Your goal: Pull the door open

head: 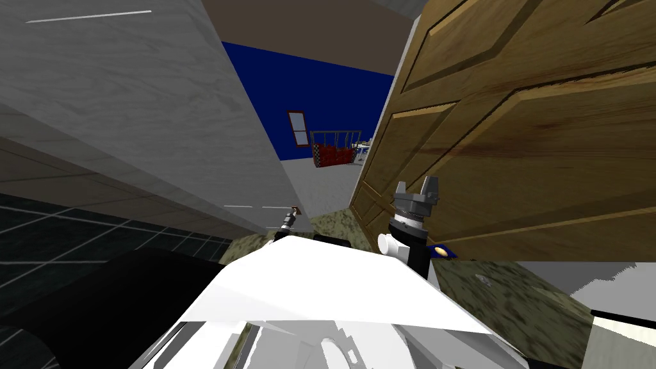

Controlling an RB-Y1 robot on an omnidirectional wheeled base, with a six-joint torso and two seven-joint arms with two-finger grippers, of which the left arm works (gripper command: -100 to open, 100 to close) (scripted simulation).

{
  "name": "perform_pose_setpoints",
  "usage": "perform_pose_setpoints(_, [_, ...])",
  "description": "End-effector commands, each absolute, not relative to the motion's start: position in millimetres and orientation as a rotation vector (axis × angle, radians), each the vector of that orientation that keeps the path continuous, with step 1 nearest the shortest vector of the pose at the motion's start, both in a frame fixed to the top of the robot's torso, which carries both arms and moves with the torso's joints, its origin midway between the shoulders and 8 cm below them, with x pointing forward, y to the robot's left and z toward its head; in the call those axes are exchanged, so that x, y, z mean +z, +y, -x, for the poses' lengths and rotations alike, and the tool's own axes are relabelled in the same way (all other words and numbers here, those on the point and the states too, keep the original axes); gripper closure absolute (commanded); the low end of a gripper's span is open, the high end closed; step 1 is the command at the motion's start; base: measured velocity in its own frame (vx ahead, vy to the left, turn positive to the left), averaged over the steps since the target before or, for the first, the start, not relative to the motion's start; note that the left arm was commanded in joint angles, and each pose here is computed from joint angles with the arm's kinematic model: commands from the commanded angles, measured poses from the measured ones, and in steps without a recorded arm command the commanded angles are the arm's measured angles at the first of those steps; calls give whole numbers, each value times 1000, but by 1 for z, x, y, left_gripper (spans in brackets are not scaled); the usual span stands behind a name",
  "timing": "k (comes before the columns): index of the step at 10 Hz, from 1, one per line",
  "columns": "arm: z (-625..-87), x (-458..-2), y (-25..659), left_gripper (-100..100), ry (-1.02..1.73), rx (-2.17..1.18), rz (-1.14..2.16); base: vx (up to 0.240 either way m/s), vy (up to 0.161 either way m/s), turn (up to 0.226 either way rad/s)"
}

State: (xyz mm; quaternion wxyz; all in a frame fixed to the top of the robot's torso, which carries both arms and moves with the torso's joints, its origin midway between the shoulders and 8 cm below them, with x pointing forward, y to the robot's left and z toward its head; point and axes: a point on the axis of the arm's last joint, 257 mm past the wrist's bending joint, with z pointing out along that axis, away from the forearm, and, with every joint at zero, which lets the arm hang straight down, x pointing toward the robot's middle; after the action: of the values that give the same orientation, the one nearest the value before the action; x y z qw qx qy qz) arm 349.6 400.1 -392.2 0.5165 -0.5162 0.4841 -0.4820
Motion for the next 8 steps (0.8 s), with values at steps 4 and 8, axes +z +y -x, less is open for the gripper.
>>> perform_pose_setpoints(4, [-324, -391, 400, 100, 1200, -1200, 1215, -194, 37, -114])
perform_pose_setpoints(8, [-308, -394, 398, 100, 1224, -1218, 1204, -163, 36, -119])
